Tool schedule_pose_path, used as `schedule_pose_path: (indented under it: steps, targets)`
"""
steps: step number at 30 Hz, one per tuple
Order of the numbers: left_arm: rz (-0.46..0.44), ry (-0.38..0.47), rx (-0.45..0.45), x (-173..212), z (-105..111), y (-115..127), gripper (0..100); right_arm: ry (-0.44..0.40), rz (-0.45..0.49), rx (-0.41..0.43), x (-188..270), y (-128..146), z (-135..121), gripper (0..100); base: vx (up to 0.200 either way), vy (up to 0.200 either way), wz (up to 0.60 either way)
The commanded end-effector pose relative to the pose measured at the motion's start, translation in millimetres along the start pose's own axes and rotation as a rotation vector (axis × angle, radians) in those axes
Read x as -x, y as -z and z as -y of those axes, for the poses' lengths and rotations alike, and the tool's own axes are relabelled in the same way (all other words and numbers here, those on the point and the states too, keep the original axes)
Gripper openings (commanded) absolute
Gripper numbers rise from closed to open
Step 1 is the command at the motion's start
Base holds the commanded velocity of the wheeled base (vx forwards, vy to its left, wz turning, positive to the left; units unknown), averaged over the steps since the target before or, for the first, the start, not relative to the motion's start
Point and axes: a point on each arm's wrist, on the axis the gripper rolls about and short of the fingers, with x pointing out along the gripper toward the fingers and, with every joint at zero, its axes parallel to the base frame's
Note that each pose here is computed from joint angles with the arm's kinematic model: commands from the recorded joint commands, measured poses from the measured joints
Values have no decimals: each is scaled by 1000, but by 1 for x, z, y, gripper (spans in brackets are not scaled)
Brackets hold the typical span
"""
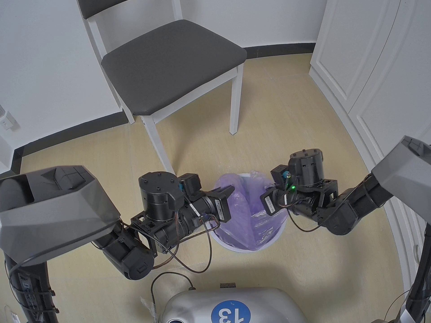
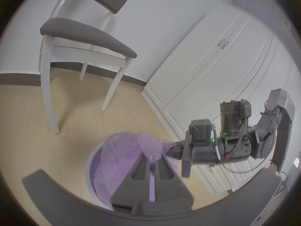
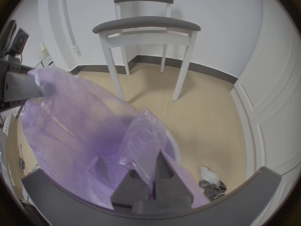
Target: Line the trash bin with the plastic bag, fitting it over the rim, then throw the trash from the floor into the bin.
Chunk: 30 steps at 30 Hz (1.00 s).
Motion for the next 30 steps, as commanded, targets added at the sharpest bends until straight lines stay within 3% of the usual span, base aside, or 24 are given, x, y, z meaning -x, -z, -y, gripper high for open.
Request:
schedule_pose_path:
  steps: [1,10,17,30]
  targets:
    - [-68,-89,-7,2,-25,-2,0,63,-6,38,26,-7,29,0,0,0,0]
    - [-353,-239,-70,37,-41,-28,0,84,-144,117,47,22,49,0,0,0,0]
    - [-442,-273,-57,54,-34,-49,0,116,-188,168,63,29,68,0,0,0,0]
    - [-521,-251,-55,70,-23,-29,0,85,-271,188,90,58,60,0,0,0,0]
